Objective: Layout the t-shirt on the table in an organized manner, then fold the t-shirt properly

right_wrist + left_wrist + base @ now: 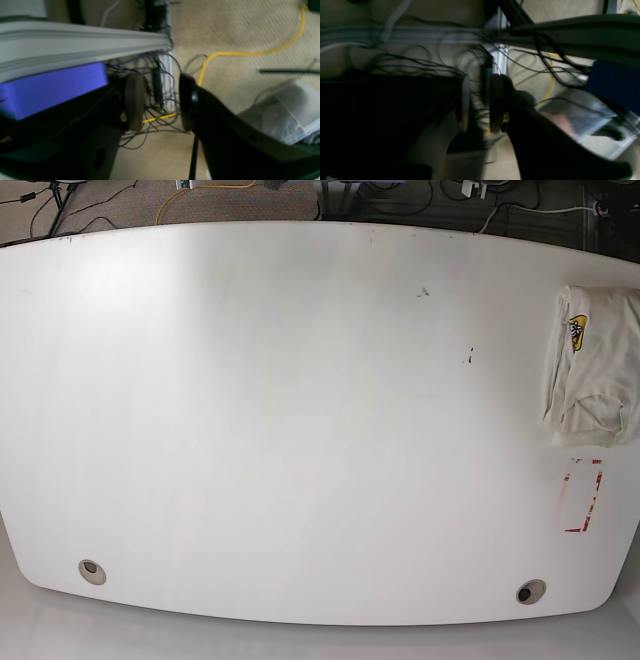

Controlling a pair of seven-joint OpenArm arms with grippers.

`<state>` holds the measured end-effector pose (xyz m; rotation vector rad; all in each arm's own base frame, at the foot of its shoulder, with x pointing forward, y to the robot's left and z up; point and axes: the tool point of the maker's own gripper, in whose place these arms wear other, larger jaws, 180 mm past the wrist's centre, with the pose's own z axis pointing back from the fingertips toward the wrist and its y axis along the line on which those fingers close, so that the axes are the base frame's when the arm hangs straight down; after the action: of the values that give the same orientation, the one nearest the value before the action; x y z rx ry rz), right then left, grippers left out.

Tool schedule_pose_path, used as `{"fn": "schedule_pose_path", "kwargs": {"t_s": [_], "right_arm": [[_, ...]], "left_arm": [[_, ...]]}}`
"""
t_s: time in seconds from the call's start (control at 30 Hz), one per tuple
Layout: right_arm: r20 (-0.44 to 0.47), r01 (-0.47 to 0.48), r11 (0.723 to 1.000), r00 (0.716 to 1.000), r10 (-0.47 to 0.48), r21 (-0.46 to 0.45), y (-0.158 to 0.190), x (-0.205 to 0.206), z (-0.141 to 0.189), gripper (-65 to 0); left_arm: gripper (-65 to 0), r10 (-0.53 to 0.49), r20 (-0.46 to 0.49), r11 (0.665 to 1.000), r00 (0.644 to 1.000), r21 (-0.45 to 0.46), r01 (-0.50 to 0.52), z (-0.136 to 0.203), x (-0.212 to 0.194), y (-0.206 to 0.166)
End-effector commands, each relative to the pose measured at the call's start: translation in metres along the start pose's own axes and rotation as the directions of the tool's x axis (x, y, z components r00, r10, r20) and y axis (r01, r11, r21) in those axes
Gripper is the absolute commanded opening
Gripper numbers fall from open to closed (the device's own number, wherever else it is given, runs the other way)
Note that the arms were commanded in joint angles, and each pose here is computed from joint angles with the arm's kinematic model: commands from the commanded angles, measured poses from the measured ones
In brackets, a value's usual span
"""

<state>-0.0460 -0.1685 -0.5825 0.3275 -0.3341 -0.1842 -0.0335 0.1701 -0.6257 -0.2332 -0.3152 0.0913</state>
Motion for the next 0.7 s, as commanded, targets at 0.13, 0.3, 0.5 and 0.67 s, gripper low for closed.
{"fn": "schedule_pose_path", "kwargs": {"t_s": [0.13,0.3,0.5,0.67], "right_arm": [[-0.030,0.060,0.998,0.998,-0.060,0.006,-0.005,-0.005,-0.014,-42.8],[-0.047,0.092,0.996,0.995,-0.091,0.012,-0.004,-0.002,-0.027,-42.6],[-0.064,0.094,0.995,0.993,-0.096,-0.024,-0.008,0.004,-0.040,-42.6],[-0.106,0.027,0.999,0.994,-0.032,-0.046,-0.007,0.003,-0.048,-42.6]], "left_arm": [[-53.1,0.036,-0.093,0.999,0.995,0.008,-0.035,-0.011,-0.002,0.009],[-53.1,0.044,-0.149,0.999,0.988,0.001,-0.044,-0.016,-0.002,0.005],[-52.9,0.026,-0.167,0.998,0.986,0.056,-0.017,-0.025,0.015,0.015],[-52.9,-0.030,-0.223,0.991,0.974,0.119,0.057,-0.029,0.018,0.024]]}}
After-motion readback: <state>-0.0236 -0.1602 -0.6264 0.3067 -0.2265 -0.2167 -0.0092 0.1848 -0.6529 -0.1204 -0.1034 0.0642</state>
